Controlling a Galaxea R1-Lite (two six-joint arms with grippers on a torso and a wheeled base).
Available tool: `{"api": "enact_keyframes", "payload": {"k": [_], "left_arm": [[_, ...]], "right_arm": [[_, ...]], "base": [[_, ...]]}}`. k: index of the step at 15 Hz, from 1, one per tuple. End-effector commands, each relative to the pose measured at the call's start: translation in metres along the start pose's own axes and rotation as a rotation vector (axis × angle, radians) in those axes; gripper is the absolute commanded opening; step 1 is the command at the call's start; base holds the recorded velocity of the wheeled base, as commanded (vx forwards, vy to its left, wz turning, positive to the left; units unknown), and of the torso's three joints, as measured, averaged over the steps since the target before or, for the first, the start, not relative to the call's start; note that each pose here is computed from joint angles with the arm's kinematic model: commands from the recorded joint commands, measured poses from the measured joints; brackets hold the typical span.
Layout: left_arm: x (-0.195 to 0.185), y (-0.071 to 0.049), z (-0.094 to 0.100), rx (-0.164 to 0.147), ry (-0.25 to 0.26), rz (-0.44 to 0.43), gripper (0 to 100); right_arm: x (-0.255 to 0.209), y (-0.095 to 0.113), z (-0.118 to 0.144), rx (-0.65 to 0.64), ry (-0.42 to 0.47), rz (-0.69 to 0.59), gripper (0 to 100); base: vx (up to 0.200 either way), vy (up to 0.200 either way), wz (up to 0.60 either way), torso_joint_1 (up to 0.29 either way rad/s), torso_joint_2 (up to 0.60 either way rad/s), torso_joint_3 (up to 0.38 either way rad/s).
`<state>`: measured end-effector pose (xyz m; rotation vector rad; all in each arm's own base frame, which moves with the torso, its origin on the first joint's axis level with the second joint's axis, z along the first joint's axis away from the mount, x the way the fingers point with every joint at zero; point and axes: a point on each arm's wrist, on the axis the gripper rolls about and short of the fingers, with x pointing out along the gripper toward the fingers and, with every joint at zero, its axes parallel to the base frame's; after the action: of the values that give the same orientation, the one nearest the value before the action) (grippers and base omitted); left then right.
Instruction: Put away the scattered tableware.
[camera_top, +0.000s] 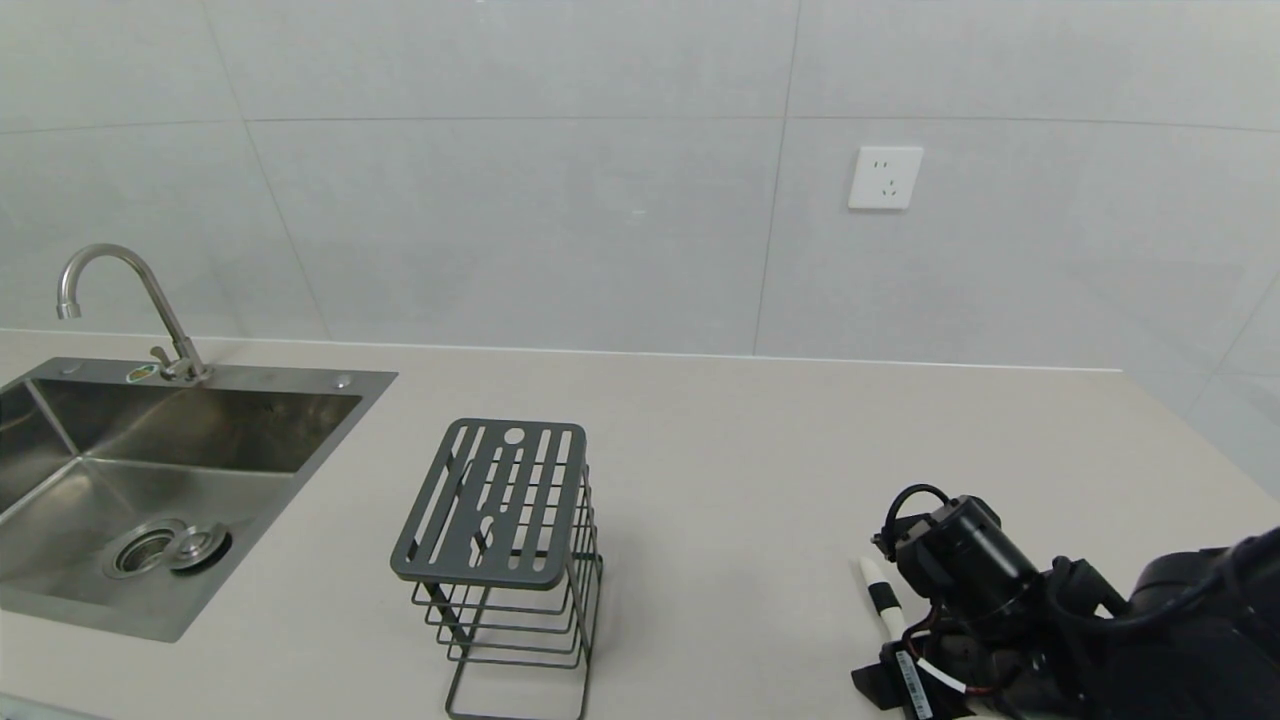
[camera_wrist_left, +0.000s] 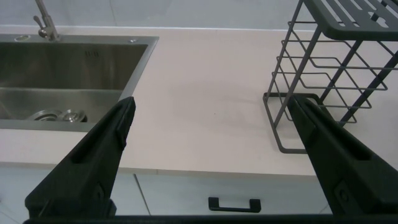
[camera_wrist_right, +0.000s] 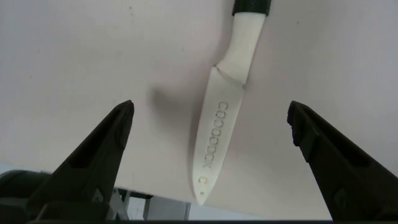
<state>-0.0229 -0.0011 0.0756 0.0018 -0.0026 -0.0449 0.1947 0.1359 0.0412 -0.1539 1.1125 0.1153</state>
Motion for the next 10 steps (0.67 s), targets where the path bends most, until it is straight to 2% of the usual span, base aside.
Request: {"api": "enact_keyframes", "payload": {"k": [1, 5, 10], "left_arm": [[0.000, 0.000, 0.000, 0.000, 0.001, 0.000, 100], [0.000, 0.000, 0.000, -0.002, 0.001, 0.000, 100], [0.000, 0.000, 0.000, -0.002, 0.001, 0.000, 100]], "right_arm": [[0.005, -0.003, -0.001, 0.012, 0.018, -0.013, 100], [0.016, -0.010, 0.000, 0.041, -0.001, -0.019, 100], [0.022, -0.006, 0.000, 0.035, -0.009, -0.013, 100]], "base": [[0.000, 0.000, 0.00, 0.000, 0.00, 0.000], [0.000, 0.000, 0.00, 0.000, 0.00, 0.000], [0.000, 0.000, 0.00, 0.000, 0.00, 0.000]]}}
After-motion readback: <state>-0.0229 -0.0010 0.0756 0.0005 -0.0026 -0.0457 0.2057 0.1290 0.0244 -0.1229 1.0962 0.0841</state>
